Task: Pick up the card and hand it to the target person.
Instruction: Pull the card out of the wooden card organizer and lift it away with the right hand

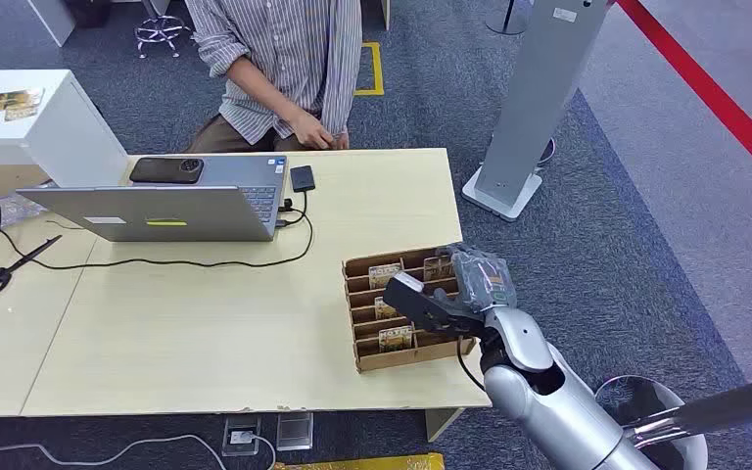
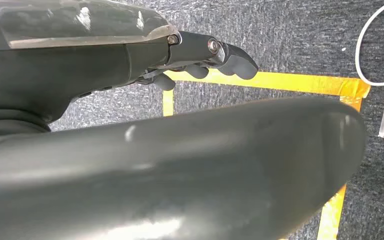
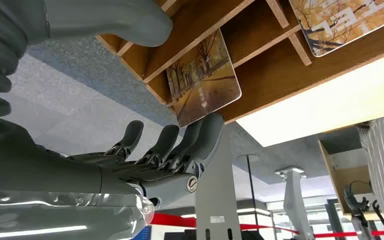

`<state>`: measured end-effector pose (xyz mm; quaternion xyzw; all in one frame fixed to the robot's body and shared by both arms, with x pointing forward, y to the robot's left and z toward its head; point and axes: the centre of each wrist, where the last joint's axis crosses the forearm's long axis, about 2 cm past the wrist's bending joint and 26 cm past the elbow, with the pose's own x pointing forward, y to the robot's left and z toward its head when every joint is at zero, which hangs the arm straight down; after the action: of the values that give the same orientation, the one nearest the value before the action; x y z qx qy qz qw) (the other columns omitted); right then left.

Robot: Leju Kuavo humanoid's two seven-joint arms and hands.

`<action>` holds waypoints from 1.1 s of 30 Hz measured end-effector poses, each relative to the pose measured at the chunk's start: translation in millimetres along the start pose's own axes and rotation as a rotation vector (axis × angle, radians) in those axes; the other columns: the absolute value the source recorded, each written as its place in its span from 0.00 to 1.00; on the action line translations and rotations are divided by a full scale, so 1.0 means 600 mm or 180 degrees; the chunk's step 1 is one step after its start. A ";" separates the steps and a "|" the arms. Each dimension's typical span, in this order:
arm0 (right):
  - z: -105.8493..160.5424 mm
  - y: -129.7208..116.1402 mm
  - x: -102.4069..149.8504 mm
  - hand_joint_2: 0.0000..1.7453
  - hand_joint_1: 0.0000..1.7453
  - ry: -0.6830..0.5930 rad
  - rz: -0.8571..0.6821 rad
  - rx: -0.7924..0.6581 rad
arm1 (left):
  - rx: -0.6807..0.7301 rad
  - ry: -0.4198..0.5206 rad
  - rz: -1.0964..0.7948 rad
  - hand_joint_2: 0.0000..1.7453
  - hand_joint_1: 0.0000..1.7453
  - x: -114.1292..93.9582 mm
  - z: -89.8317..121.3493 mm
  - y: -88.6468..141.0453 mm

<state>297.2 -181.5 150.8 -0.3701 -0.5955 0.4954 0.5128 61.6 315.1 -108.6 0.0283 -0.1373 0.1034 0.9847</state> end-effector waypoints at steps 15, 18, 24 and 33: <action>-0.001 0.003 0.002 1.00 0.63 -0.0012 0.0025 0.0015 | 0.0001 -0.0003 0.0002 0.00 0.00 0.000 0.000 0.000; -0.001 0.004 0.002 1.00 0.58 -0.0015 0.0027 0.0017 | 0.0001 -0.0002 0.0002 0.00 0.00 0.000 0.000 0.000; 0.000 0.005 0.003 1.00 0.65 -0.0019 0.0028 0.0013 | -0.0001 0.0000 0.0002 0.00 0.00 0.000 0.000 0.000; -0.001 0.004 0.003 1.00 1.00 -0.0025 0.0019 -0.0028 | 0.0000 -0.0001 0.0001 0.00 0.00 0.000 0.000 0.000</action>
<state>297.1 -179.1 149.0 -0.3721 -0.5986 0.4957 0.5074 61.7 315.1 -108.6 0.0283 -0.1374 0.1035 0.9847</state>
